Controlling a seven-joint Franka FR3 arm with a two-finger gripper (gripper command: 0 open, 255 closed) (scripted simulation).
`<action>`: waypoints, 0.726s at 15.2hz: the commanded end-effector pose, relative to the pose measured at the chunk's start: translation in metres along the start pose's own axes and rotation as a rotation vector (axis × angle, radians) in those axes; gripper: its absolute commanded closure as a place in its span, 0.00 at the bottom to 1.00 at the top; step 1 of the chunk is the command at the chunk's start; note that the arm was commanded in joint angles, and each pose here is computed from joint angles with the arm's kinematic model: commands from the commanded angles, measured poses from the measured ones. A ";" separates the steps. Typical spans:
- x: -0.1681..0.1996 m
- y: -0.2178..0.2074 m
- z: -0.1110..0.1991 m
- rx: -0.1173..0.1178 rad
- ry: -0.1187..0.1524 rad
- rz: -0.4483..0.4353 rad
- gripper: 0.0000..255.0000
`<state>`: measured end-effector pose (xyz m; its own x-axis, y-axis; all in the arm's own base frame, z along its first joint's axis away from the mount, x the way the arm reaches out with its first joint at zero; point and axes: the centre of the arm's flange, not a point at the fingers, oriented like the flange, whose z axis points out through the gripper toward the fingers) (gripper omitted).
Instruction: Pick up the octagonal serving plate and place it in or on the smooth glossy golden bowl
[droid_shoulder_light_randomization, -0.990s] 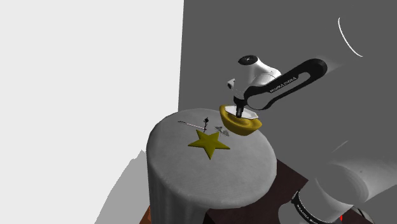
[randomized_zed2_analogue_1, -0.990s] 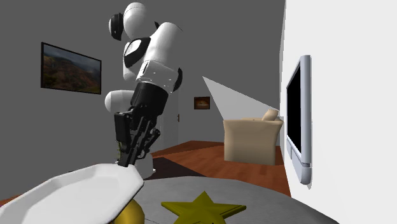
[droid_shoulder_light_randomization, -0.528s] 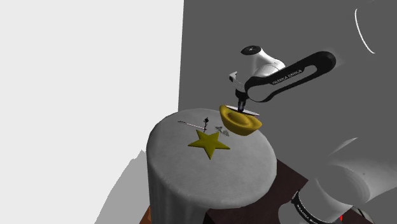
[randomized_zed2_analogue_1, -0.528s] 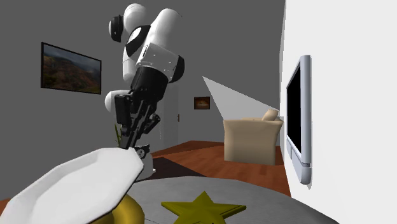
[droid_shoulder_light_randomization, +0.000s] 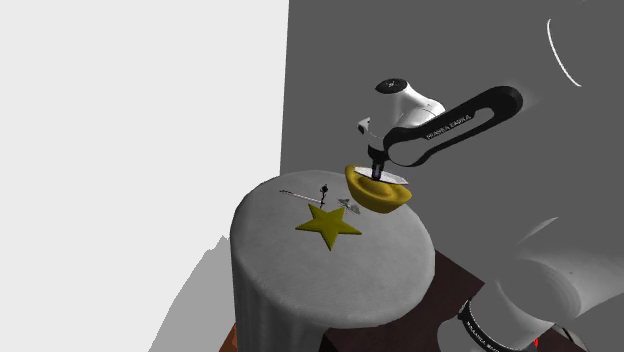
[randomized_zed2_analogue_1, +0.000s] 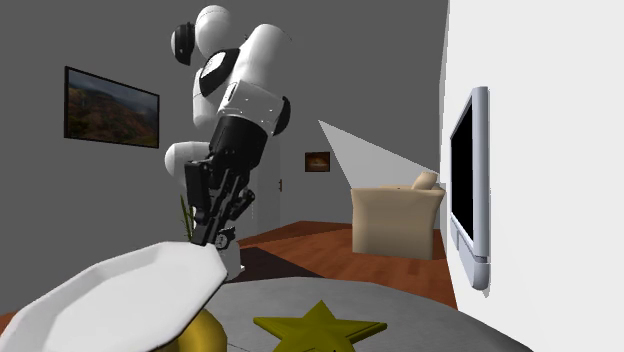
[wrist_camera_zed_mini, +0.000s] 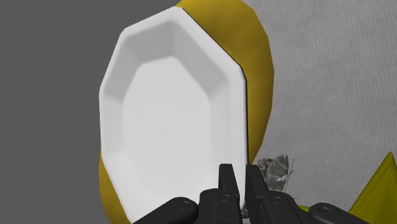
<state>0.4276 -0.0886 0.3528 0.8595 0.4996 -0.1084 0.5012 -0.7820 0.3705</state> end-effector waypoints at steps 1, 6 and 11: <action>0.001 -0.004 0.011 0.001 0.000 0.000 1.00; 0.004 -0.014 0.035 0.001 0.000 0.000 1.00; 0.006 -0.018 0.047 0.001 0.000 0.000 1.00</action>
<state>0.4280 -0.0886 0.3031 0.8595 0.4995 -0.1085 0.5012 -0.7821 0.3702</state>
